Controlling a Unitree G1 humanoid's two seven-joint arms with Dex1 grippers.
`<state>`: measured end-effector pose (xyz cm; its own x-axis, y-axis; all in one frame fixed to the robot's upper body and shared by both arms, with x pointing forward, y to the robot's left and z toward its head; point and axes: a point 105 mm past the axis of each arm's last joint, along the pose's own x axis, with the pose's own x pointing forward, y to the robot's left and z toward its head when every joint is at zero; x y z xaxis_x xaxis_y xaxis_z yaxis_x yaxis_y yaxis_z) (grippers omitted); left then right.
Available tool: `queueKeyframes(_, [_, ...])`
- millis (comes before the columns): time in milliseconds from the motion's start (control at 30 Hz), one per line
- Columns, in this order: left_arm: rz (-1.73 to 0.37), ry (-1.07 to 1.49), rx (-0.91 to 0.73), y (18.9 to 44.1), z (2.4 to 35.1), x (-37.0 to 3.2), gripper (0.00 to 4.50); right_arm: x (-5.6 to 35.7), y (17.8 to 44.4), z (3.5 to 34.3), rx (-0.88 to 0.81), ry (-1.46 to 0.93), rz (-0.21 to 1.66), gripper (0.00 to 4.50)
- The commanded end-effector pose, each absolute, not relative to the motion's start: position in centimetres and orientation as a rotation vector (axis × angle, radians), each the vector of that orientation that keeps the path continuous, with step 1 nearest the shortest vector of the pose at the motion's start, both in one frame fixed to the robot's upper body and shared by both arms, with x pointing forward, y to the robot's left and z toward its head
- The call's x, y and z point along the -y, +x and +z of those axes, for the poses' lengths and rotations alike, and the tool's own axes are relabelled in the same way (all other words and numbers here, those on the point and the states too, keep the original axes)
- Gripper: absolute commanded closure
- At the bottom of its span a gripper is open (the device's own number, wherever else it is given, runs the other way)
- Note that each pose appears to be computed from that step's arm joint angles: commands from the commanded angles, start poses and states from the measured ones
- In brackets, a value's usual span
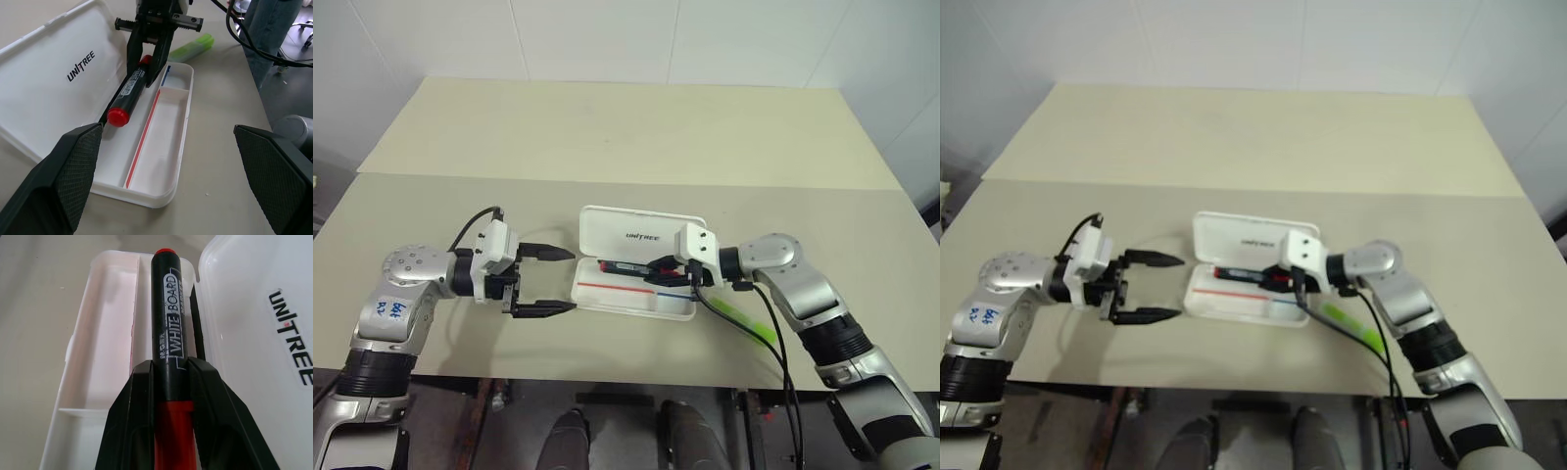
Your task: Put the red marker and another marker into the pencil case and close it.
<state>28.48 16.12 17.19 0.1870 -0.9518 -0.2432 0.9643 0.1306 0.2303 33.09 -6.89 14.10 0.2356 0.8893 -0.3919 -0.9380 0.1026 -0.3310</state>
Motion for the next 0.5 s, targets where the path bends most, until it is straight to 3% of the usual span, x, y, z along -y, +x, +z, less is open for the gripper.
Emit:
queueKeyframes(33, [-1.397,0.389,-0.003,28.3,17.8,-15.7,0.00,6.1,33.3,14.8,-0.056,-0.610,1.359,3.11])
queueKeyframes(267, [-1.394,0.389,0.003,28.5,17.8,-15.6,0.00,5.6,33.5,16.3,0.008,-0.605,1.344,0.79])
queueKeyframes(500, [-1.403,0.388,0.003,28.6,17.8,-15.5,0.00,5.1,31.2,21.4,0.114,-0.412,1.367,0.79])
